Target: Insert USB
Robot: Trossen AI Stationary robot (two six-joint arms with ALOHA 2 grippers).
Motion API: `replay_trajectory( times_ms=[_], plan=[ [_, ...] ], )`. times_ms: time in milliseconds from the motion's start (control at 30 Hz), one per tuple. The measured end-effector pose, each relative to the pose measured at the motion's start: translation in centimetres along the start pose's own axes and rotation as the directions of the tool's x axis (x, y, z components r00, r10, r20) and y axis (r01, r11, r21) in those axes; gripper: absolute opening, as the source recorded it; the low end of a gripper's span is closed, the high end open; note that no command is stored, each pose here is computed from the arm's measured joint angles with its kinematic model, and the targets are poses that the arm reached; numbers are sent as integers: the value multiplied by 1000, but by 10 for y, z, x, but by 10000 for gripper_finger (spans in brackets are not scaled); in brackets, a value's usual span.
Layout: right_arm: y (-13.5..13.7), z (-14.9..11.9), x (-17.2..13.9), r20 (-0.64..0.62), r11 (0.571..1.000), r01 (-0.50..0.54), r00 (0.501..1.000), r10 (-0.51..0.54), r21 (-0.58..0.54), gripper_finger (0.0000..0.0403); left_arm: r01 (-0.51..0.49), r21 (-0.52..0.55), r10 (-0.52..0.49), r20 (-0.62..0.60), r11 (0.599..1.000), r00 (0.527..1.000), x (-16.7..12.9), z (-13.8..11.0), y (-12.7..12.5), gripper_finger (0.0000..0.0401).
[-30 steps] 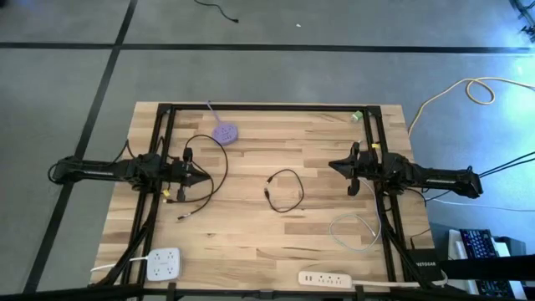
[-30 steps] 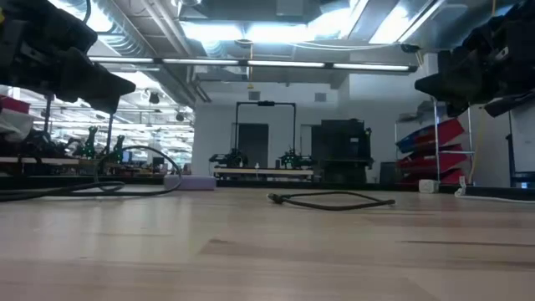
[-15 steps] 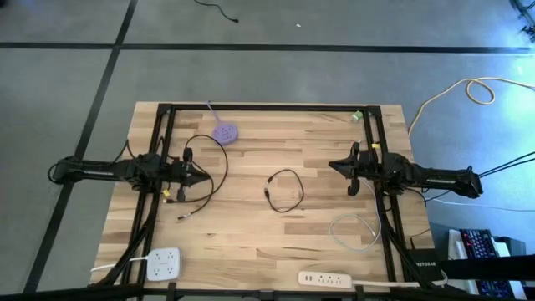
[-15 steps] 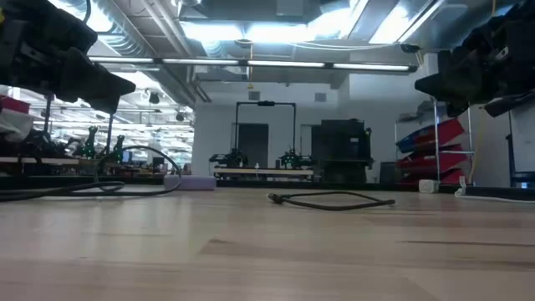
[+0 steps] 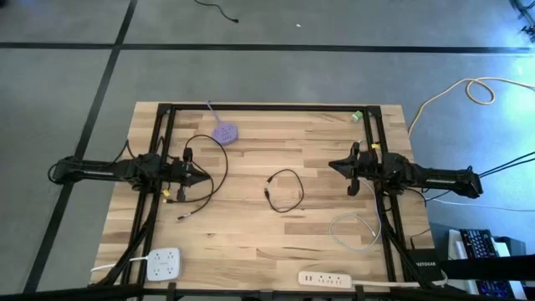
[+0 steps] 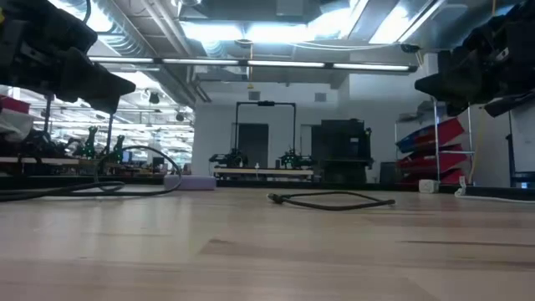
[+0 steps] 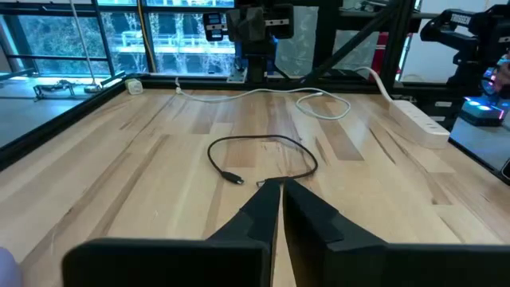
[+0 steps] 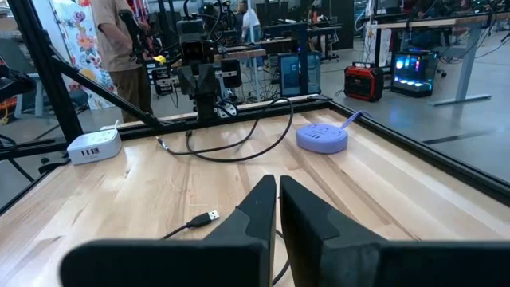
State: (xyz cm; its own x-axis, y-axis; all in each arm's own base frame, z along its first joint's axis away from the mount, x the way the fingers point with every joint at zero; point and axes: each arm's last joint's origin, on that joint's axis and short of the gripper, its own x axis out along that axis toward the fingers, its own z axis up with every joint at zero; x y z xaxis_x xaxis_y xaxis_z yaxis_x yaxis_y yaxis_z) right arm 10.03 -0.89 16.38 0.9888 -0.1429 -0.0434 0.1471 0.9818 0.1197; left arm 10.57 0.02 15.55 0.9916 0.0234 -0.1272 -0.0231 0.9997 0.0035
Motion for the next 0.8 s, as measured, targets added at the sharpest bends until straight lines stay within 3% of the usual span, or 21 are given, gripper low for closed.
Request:
replay_trajectory(
  times_ms=[433, 800],
  plan=[
    [3, 11, -1, 117, 998, -67, 991, 66, 3, 3, 0, 0, 0, 0, 1000, 1000, 0, 0, 0, 5],
    [0, 13, 0, 143, 997, 61, 988, -53, -56, 3, 0, 0, 0, 0, 1000, 1000, 0, 0, 0, 5]
  ],
)
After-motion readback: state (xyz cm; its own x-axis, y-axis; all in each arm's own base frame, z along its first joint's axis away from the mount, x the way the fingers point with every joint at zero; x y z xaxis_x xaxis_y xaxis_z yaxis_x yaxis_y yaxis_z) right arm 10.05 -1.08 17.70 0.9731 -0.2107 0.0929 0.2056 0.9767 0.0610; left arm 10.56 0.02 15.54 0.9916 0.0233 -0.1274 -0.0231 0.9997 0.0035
